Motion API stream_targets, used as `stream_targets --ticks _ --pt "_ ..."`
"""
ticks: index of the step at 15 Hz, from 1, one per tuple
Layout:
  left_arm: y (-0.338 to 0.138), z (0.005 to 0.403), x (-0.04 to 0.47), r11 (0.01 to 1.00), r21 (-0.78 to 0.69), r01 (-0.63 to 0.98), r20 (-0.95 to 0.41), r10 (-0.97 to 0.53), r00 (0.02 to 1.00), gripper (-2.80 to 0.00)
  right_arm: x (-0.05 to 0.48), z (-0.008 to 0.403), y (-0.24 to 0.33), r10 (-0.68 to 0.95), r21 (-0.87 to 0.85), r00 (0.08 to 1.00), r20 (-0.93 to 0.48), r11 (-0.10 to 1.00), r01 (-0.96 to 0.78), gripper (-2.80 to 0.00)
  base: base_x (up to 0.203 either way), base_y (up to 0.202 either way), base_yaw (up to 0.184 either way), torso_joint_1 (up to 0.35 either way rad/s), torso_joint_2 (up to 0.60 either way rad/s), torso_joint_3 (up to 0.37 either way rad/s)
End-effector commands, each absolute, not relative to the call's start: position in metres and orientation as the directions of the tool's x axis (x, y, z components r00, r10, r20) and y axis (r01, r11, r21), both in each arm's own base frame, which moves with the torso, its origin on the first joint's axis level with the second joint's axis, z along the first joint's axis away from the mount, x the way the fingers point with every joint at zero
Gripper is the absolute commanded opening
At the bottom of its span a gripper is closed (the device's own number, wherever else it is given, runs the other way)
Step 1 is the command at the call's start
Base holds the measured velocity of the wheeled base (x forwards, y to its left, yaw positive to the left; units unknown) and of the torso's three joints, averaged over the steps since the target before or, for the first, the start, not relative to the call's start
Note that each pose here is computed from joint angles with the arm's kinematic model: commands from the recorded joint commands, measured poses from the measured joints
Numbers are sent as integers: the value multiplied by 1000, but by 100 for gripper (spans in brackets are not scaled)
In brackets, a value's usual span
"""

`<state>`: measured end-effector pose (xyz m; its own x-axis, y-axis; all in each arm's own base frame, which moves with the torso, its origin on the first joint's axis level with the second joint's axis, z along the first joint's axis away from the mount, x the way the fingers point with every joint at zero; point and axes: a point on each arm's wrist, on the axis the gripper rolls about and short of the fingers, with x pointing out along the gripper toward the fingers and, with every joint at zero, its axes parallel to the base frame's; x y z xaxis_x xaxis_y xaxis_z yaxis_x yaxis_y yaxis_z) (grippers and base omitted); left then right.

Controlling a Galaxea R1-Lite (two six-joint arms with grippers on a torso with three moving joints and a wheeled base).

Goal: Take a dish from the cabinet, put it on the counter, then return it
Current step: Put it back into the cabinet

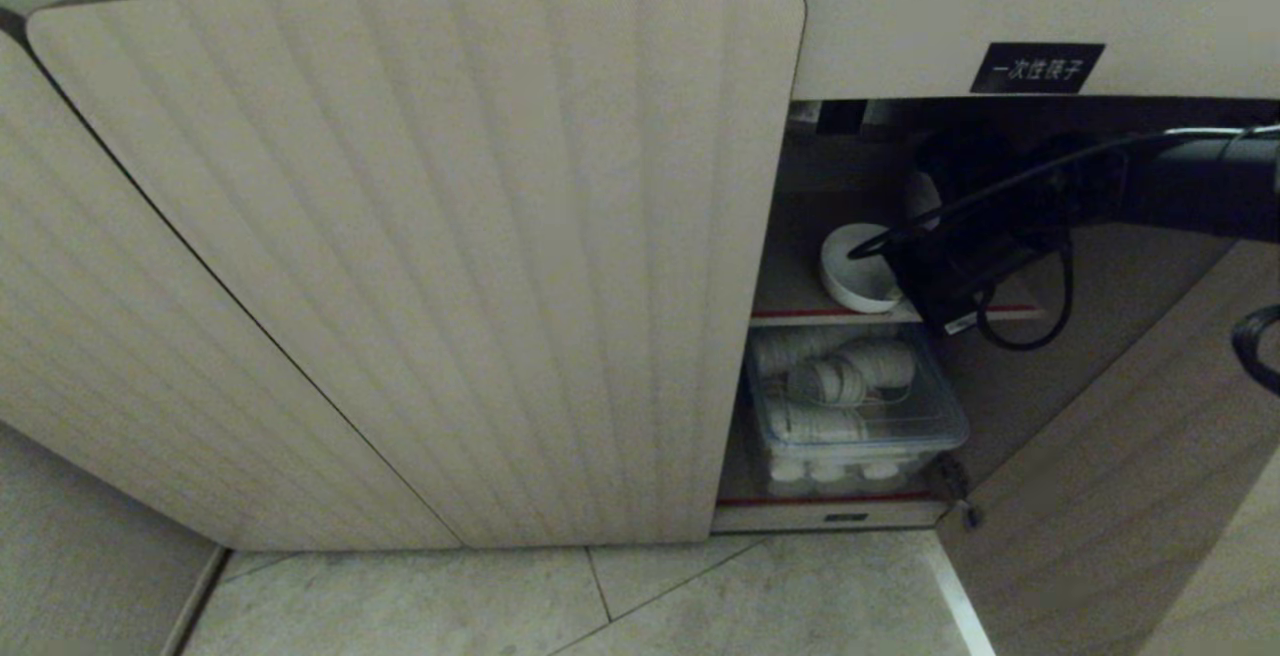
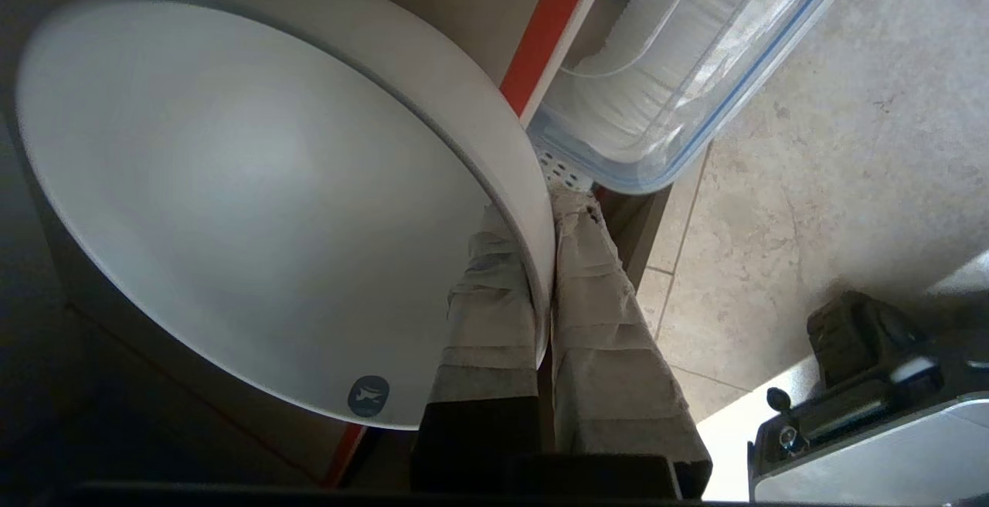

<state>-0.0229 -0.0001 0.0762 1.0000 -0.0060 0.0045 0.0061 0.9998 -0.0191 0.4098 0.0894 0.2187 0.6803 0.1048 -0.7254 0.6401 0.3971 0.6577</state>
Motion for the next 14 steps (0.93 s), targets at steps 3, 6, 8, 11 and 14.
stream_targets --ticks 3,6,8,11,14 --pt "0 76 -23 1000 -20 6 5 -6 1000 -280 413 216 87 86 659 686 -723 387 646 -280 0 0 0 0 0 0" --pt "0 76 -23 1000 -20 7 5 -7 1000 -280 415 215 88 86 664 691 -718 386 641 -280 0 0 0 0 0 0" --pt "0 76 -23 1000 -20 6 5 -6 1000 -280 416 213 88 85 664 692 -716 386 640 -280 0 0 0 0 0 0" --pt "0 76 -23 1000 -20 7 5 -7 1000 -280 417 213 88 83 664 693 -716 385 641 -280 0 0 0 0 0 0" --pt "0 76 -23 1000 -20 6 5 -6 1000 -280 418 213 88 85 672 700 -709 382 634 -280 0 0 0 0 0 0"
